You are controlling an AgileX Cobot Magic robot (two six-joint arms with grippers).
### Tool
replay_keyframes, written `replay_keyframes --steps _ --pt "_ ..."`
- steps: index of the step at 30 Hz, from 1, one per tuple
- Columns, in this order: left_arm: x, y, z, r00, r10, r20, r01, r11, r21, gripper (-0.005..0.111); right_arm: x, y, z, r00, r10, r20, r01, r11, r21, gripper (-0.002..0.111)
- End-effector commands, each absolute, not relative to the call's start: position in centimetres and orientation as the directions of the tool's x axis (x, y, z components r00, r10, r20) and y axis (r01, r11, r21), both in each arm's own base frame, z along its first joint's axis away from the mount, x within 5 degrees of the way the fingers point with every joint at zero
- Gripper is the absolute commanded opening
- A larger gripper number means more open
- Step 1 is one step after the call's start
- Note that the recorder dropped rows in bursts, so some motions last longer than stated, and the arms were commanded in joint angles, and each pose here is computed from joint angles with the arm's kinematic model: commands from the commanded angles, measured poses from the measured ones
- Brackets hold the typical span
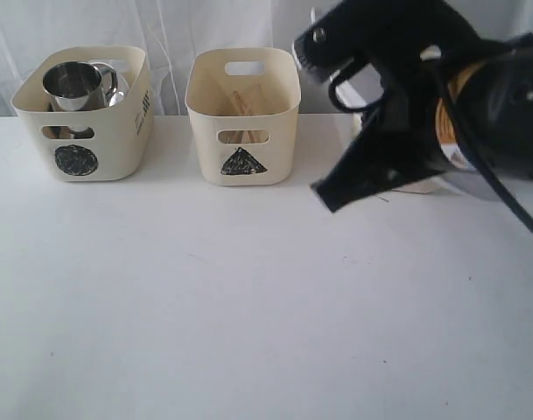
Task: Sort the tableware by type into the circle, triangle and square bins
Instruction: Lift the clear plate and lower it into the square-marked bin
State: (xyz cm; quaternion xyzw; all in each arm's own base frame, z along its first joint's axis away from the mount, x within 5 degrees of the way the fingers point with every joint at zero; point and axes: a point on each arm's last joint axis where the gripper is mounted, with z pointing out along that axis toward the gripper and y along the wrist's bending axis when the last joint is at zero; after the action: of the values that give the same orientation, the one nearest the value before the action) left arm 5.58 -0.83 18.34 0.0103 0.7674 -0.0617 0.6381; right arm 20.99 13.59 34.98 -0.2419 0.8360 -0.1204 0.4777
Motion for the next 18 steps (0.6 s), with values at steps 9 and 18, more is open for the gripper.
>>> replay_keyframes --steps 9,18 --pt "5.6 -0.8 18.3 -0.181 -0.069 -0.981 0.09 0.992 -0.087 0.0 30.3 12.0 38.8 -0.332 -0.494 -0.803 -0.141 0.868 -0.476 0.0" --pt "5.6 -0.8 18.3 -0.181 -0.069 -0.981 0.09 0.992 -0.087 0.0 38.5 11.3 37.4 -0.354 -0.446 -0.822 -0.081 0.89 -0.448 0.0"
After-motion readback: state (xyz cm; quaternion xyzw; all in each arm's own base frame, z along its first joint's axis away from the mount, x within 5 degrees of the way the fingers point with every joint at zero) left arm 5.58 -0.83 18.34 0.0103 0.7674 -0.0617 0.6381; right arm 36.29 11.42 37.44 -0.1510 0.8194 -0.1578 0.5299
